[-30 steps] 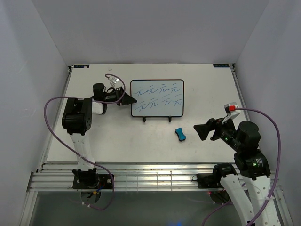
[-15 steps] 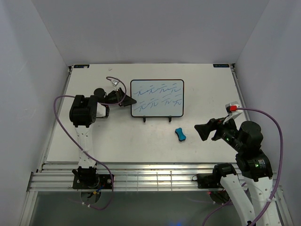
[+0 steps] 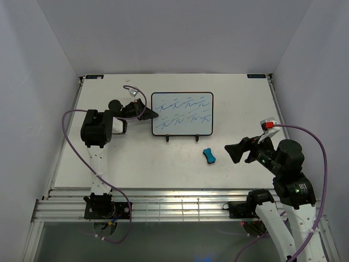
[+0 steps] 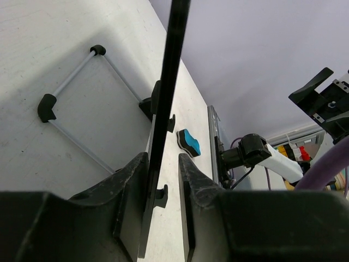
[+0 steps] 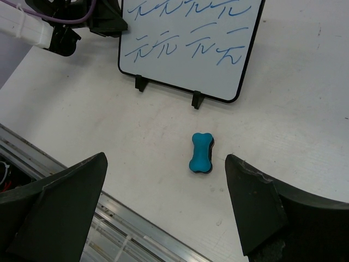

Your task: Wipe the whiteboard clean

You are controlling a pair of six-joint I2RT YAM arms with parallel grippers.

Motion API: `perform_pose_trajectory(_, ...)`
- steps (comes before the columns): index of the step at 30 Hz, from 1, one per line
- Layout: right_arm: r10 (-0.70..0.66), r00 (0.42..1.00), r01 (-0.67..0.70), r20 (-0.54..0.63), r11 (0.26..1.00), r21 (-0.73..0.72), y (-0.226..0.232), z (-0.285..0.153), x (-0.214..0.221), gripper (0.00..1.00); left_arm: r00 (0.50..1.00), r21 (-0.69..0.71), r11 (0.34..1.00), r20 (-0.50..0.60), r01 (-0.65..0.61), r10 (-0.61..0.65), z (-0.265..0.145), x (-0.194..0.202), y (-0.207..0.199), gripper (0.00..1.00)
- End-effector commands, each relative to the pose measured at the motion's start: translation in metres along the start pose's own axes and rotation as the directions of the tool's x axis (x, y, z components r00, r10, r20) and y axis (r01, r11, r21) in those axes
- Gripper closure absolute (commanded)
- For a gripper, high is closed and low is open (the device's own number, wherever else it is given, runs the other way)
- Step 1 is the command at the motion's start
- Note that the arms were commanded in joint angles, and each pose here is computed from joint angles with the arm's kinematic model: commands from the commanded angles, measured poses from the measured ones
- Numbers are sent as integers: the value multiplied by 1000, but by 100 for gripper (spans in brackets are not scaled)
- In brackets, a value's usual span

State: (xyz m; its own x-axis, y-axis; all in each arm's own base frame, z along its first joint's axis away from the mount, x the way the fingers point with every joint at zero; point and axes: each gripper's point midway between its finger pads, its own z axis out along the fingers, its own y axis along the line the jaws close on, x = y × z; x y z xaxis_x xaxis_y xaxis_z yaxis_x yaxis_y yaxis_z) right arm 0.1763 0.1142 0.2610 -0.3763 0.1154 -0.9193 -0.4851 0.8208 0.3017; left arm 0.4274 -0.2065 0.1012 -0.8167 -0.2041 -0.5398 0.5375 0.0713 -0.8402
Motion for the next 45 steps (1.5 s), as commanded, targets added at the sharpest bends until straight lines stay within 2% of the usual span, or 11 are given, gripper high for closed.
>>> perform_pose_trajectory(1, -14, 999, 17, 52, 999, -45, 11, -2, -18, 6, 984, 55, 983, 9, -176, 176, 5, -9, -13, 62)
perform_pose_trajectory(15, -12, 999, 14, 44, 999, -43, 10, -1, -17, 5, 987, 55, 985, 16, -163, 162, 11, -4, -7, 64)
perform_pose_trajectory(18, -12, 999, 13, 44, 999, -38, 10, -1, -16, 5, 986, 55, 985, 21, -164, 163, 13, -5, -6, 68)
perform_pose_trajectory(20, -11, 999, 13, 42, 999, -38, 9, -1, -17, 5, 986, 56, 985, 22, -164, 163, 13, -5, -6, 75)
perform_pose_trajectory(24, -13, 999, 15, 44, 999, -38, 9, -1, -17, 5, 987, 61, 985, 22, -163, 162, 14, -5, -7, 81)
perform_pose_trajectory(26, -13, 999, 15, 44, 999, -38, 9, 0, -16, 5, 985, 62, 983, 25, -172, 170, 14, -7, -9, 91)
perform_pose_trajectory(27, -13, 999, 14, 42, 999, -38, 9, 0, -15, 5, 985, 63, 983, 26, -172, 170, 14, -7, -10, 100)
perform_pose_trajectory(38, -4, 999, 5, 33, 999, -35, 5, 5, -10, 5, 957, 89, 953, 62, -288, 284, 15, -25, -54, 100)
perform_pose_trajectory(45, 1, 1000, -1, 22, 999, -39, 5, 7, -7, 4, 904, 110, 898, 105, -426, 415, 16, -45, -107, 100)
